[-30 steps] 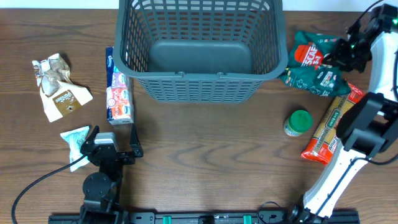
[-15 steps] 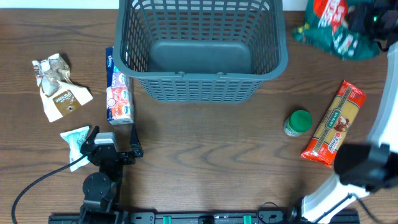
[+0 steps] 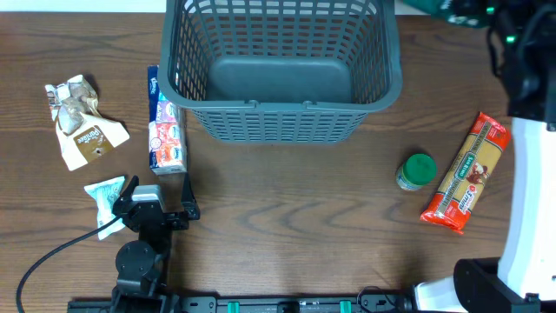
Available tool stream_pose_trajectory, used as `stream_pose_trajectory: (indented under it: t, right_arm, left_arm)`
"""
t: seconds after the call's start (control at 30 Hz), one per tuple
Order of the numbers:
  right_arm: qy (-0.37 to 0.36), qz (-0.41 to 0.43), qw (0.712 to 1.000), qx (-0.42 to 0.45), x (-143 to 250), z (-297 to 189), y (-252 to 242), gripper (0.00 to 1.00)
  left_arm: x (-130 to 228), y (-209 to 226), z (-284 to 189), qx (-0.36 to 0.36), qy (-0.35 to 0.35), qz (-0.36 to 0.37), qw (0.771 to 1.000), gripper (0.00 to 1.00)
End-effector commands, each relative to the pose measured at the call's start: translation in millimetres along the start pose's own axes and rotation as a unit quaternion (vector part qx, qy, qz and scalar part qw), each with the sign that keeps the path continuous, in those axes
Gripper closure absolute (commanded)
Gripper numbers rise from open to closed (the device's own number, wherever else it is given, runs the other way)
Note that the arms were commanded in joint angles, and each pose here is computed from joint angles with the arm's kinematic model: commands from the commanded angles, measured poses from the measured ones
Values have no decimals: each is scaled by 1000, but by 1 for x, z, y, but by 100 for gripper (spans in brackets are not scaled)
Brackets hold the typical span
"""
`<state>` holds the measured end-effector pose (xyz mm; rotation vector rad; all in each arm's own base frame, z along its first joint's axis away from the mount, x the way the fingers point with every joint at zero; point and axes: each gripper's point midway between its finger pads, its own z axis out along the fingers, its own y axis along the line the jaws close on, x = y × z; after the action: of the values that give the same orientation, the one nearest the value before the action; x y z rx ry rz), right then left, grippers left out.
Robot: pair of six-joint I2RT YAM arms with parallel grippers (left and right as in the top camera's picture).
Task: Pack container
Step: 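Carry the Nescafe bag into the basket and release it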
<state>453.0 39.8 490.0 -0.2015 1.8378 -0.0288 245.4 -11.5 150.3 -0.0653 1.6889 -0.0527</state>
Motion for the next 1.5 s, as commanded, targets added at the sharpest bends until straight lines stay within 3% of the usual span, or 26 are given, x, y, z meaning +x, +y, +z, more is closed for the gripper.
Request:
stream_pose_trajectory:
  t: [0.0,0.17,0.37,0.6,0.83,0.9,0.93,0.97,1.0,1.07,1.3,1.47]
  right_arm:
    - [-26,-84,990,-114,-9,5,65,99]
    - [14,-139,969,-205,26,33,124,99]
    - [108,-155,948,-257,97,83,169,99]
    - [221,-146,922,-283,191,137,197,99]
    - [292,-130,902,-289,249,158,205,99]
    - [301,-128,900,-289,253,156,203,93]
    - [304,-128,899,-289,254,155,203,82]
    - [307,-128,898,-289,255,154,203,61]
    - [308,-128,897,-290,255,154,203,50]
    - [309,-128,897,-290,256,153,203,38]
    - [292,-126,900,-298,239,146,205,32]
    - [198,-120,915,-329,150,104,208,32]
  left_arm:
    - [14,3,1,-7,22,1,1000,2]
    - [14,3,1,-7,22,1,1000,1]
    - [14,3,1,-7,23,1,1000,1]
    - [14,3,1,-7,23,1,1000,1]
    - [14,3,1,-7,22,1,1000,1]
    - [14,3,1,-7,22,1,1000,1]
    - [14,3,1,-7,22,1,1000,1]
    - [14,3,1,-7,22,1,1000,2]
    - [14,3,1,-7,22,1,1000,1]
    - [14,3,1,-7,22,1,1000,1]
    - [14,3,1,-7,22,1,1000,1]
    - [14,3,1,-7,22,1,1000,1]
